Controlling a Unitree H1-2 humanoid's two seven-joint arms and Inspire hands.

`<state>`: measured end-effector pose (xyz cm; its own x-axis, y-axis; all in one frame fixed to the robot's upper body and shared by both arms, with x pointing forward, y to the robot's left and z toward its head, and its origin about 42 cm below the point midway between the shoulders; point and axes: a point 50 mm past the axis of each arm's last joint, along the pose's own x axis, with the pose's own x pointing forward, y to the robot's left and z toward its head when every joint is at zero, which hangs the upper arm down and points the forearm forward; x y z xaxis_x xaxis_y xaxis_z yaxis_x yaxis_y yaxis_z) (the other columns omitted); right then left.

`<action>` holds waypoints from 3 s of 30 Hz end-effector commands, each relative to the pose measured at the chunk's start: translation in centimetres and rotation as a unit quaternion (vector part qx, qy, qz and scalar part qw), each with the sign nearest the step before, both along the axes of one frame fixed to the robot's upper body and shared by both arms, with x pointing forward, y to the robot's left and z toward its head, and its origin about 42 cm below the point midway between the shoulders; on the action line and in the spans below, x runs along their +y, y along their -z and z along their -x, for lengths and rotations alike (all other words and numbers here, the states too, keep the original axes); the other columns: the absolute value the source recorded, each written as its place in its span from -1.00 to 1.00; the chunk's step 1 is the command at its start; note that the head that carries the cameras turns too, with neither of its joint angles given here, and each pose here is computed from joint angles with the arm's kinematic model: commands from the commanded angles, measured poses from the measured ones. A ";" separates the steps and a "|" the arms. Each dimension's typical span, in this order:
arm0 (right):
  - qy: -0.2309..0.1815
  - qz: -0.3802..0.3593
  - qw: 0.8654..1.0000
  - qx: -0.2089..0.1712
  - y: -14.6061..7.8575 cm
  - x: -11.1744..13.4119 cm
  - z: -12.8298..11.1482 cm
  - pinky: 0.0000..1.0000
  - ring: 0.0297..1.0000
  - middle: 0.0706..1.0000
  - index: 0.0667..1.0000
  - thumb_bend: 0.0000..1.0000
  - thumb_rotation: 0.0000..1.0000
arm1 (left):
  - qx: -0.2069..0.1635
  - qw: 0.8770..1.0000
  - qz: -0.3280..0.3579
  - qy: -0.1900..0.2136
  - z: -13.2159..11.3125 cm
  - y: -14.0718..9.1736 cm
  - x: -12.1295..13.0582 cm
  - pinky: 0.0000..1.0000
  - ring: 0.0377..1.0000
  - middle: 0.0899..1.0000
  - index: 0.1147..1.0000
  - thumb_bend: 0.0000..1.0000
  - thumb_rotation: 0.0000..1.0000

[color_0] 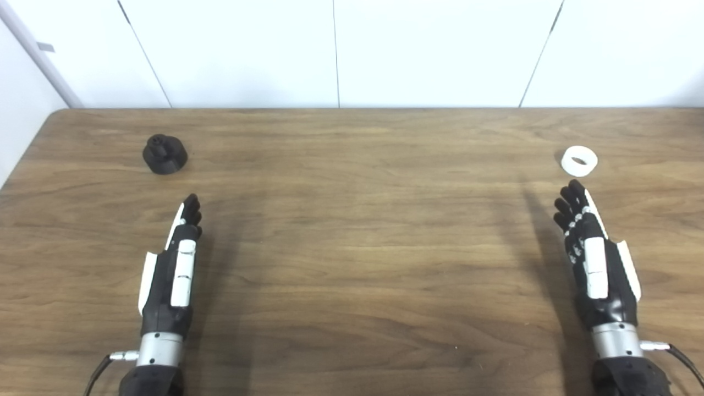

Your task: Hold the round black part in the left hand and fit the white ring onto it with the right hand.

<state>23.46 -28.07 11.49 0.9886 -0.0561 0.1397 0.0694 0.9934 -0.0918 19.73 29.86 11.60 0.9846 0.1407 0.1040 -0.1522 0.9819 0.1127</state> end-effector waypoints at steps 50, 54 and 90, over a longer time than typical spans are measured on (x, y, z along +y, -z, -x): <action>-0.009 -0.024 0.999 0.043 5.1 -2.9 1.1 1.00 1.00 1.00 1.00 -0.12 1.00 | 0.017 1.000 -0.020 -0.006 2.1 3.0 -2.7 1.00 1.00 0.96 0.92 0.04 0.79; -0.013 -0.019 0.999 0.038 5.1 -3.2 0.9 1.00 1.00 1.00 1.00 -0.16 1.00 | 0.019 1.000 -0.018 -0.003 1.9 3.3 -3.1 1.00 1.00 0.96 0.91 0.06 0.78; -0.004 -0.010 0.999 0.040 4.8 -4.0 1.2 1.00 0.96 0.97 1.00 -0.22 1.00 | -0.009 0.977 -0.161 -0.137 -2.1 -4.2 0.2 0.90 0.85 0.80 0.83 0.52 -0.41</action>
<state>25.62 -32.03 11.46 0.9722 -0.0026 0.2342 0.0296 0.9933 -0.1120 21.23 29.66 14.11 0.9341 0.3300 0.1361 -0.3567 0.8462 0.3958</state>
